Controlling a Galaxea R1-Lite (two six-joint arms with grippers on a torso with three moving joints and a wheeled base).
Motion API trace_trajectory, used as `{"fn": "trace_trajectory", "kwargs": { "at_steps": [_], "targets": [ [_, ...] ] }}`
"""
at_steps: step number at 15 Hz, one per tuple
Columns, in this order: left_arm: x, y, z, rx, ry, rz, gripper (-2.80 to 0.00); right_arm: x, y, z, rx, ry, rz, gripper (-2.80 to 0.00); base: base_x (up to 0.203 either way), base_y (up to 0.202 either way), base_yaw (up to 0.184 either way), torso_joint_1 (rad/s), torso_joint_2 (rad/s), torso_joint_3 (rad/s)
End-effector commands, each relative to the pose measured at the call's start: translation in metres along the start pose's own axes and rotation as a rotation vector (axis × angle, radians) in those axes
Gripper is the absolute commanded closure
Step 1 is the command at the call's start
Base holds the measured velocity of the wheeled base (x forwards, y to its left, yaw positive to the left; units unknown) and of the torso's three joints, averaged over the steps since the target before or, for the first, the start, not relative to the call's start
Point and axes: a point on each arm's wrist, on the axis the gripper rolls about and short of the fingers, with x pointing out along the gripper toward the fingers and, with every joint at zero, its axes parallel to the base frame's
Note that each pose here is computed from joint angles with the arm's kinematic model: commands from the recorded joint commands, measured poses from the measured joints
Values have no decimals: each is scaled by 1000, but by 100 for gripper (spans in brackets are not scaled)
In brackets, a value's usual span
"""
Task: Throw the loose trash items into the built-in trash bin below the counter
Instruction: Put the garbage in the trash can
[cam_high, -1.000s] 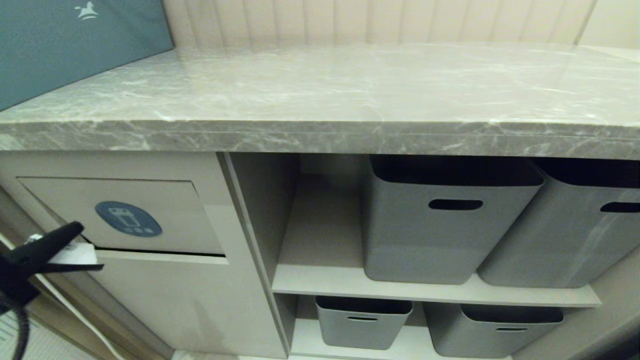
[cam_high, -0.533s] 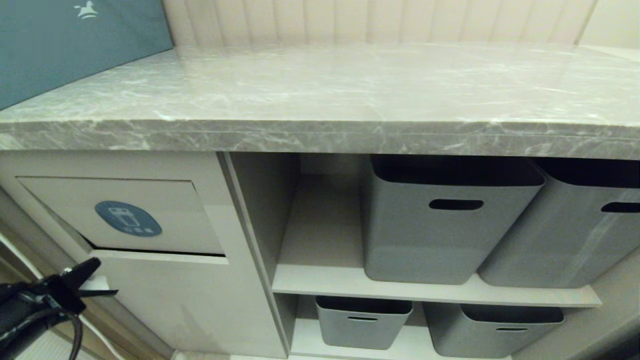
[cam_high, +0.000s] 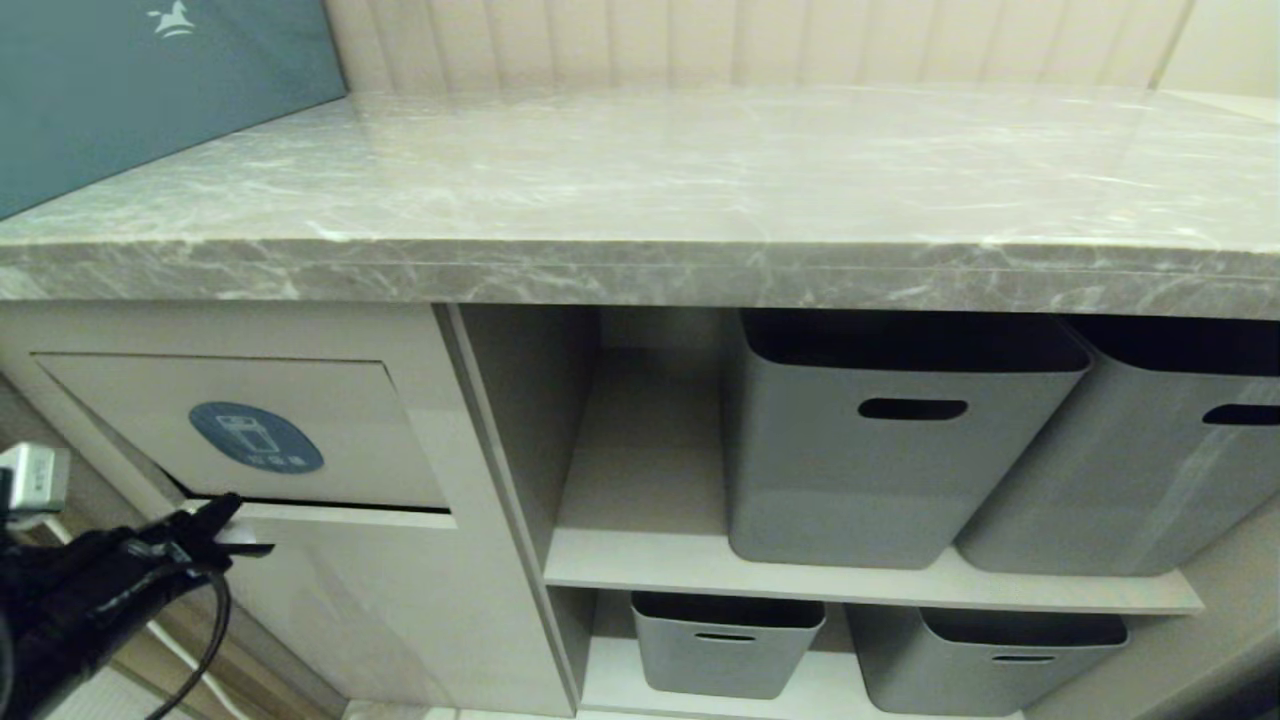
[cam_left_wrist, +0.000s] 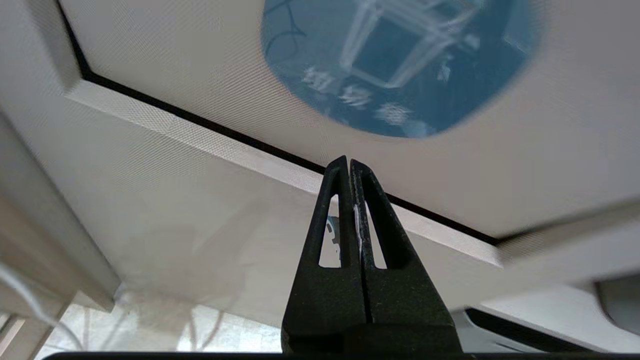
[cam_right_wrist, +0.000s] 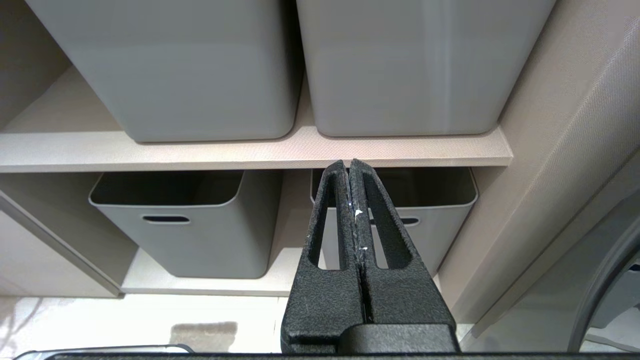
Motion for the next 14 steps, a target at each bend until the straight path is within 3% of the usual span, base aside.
{"fn": "trace_trajectory", "kwargs": {
  "at_steps": [1, 7, 10, 14],
  "targets": [
    [20, 9, -17, -17, 70, 21, 0, 0, 0, 0, 1, 2, 0, 0, 0, 0, 0, 0, 0, 0],
    [62, 10, -20, -9, 32, -27, 0, 0, 0, 0, 1, 1, 0, 0, 0, 0, 0, 0, 0, 0],
    [71, 5, -25, -21, 49, -51, 0, 0, 0, 0, 1, 1, 0, 0, 0, 0, 0, 0, 0, 0],
    [87, 3, -18, -16, 7, -74, 0, 0, 0, 0, 1, 1, 0, 0, 0, 0, 0, 0, 0, 0]
  ]
}}
